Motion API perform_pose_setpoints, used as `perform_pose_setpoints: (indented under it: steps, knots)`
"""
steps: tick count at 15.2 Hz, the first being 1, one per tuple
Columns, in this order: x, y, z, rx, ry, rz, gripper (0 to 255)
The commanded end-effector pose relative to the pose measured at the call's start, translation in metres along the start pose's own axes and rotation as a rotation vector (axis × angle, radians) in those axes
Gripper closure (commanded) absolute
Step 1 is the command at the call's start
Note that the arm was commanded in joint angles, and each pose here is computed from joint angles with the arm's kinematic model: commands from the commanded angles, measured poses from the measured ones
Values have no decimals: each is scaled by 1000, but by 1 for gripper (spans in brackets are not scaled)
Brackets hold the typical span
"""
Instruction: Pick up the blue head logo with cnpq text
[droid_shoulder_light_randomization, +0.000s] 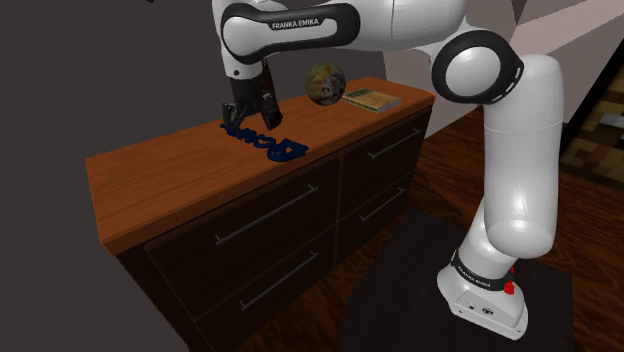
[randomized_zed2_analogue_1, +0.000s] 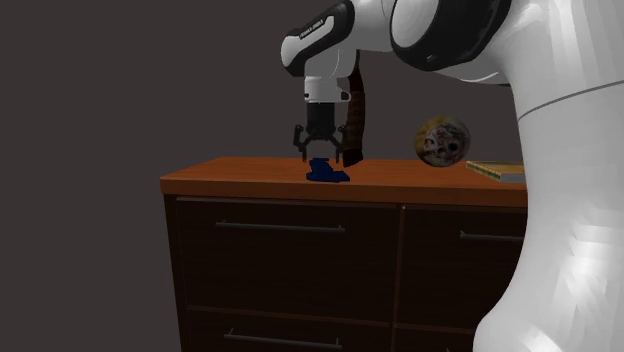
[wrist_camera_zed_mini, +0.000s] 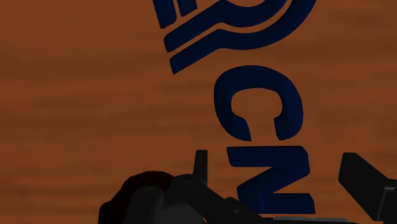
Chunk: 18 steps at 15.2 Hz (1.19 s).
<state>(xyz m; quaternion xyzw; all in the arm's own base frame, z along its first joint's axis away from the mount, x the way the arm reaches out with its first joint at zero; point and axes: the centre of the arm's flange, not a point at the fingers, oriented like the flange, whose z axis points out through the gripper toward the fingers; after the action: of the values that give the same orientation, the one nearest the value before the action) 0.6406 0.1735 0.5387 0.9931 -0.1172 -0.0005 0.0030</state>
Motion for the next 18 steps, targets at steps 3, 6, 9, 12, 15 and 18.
perform_pose_setpoints:
  steps: [3, 6, 9, 12, 15, 18]
  knots:
    - [0, 0, 10, 0, 0, 0, 255]
    - [0, 0, 10, 0, 0, 0, 255]
    - [0, 0, 10, 0, 0, 0, 255]
    - [0, -1, 8, 0, 0, 0, 255]
    - [0, -1, -8, 0, 0, 0, 255]
    - [0, -1, -23, 0, 0, 0, 255]
